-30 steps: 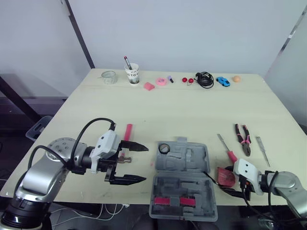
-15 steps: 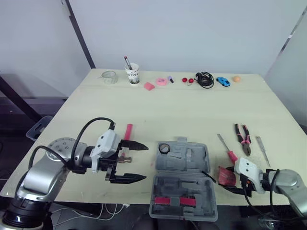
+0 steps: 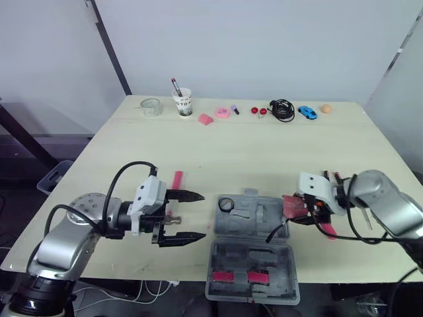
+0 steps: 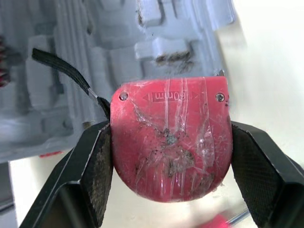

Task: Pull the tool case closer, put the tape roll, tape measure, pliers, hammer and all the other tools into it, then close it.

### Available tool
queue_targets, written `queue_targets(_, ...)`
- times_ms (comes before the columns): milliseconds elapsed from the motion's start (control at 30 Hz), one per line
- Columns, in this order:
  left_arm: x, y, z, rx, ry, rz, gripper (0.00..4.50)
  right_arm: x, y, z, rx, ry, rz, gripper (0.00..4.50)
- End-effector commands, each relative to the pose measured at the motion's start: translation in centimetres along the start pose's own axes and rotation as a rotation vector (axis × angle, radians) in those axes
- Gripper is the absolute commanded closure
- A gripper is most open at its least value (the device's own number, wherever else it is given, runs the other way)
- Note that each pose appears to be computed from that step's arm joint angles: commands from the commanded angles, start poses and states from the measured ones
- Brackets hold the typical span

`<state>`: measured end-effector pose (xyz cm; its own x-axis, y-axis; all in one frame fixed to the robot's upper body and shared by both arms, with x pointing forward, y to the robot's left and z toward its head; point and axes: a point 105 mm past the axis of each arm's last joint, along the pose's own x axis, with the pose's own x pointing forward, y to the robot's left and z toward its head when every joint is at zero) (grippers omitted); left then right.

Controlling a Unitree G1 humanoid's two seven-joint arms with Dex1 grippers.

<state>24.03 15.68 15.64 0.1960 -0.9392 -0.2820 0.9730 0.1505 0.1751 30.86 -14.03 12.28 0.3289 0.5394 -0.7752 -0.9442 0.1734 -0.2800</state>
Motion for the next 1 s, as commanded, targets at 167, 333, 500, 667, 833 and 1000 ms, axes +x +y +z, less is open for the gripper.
queue_targets(167, -0.7, 0.5, 0.5, 0.038, -0.002, 0.073, 0.00, 1.9, -0.7, 2.1, -0.118, 0.112, -0.005, 1.53)
queue_targets(333, -1.3, 0.6, 0.2, 0.029, 0.006, 0.114, 0.00, 3.8, -0.7, 2.3, -0.161, 0.180, -0.010, 1.53)
queue_targets(500, -1.7, 0.6, -0.3, 0.020, 0.022, 0.135, 0.00, 5.4, -0.7, 2.5, -0.181, 0.220, -0.017, 1.53)
queue_targets(667, -1.7, 0.6, -0.3, 0.020, 0.021, 0.140, 0.00, 6.2, -0.6, 2.3, -0.194, 0.252, -0.002, 1.53)
queue_targets(833, -1.7, 0.6, -0.4, 0.020, 0.020, 0.140, 0.00, 6.4, -0.7, 1.6, -0.196, 0.278, -0.011, 1.53)
queue_targets(1000, -1.6, 0.6, -0.5, 0.020, 0.022, 0.133, 0.00, 7.0, -0.7, 1.5, -0.205, 0.253, -0.016, 1.53)
